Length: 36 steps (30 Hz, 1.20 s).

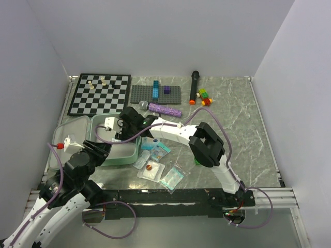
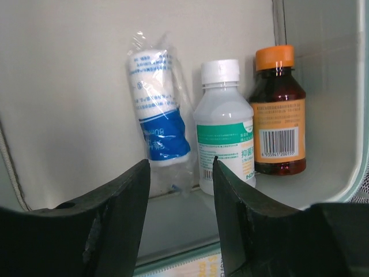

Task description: Organize the medicine kit

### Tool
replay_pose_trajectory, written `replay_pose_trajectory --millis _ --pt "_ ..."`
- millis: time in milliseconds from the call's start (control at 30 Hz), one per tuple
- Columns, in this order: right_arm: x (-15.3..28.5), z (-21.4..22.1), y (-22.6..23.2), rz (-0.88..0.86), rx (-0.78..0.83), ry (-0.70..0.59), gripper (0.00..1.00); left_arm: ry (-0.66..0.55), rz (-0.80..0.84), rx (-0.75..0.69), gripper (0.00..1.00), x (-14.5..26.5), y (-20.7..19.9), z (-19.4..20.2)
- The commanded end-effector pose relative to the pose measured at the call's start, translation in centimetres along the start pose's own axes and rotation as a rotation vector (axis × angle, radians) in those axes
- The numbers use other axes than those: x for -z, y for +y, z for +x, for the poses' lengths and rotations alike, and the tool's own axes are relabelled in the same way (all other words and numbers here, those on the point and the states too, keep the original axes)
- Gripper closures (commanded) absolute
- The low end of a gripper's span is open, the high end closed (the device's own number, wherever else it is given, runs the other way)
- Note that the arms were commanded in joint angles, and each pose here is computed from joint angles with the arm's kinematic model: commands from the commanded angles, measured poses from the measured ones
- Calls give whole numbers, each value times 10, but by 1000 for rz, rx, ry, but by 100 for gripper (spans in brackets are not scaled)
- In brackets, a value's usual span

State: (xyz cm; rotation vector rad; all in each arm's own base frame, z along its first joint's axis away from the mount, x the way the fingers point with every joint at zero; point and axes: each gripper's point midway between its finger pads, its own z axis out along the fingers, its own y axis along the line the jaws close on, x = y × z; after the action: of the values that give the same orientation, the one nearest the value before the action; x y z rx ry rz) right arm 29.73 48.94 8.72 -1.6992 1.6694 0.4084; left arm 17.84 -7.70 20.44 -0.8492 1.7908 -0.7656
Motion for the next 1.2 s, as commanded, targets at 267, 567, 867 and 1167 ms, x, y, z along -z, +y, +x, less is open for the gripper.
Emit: replay_pose_trajectory --millis 267,567,867,1167 --pt "60 -81 -25 118 -122 -260 42 -45 17 18 52 0 -7 -11" --pt "164 -99 -38 280 -348 -468 35 -26 -4 5 53 -10 -12 -4" --pt "162 58 12 89 -934 -180 43 19 -6 -1 53 -24 -13 13" --pt "142 113 67 13 -1056 -121 46 -10 -45 -41 53 -39 -15 13"
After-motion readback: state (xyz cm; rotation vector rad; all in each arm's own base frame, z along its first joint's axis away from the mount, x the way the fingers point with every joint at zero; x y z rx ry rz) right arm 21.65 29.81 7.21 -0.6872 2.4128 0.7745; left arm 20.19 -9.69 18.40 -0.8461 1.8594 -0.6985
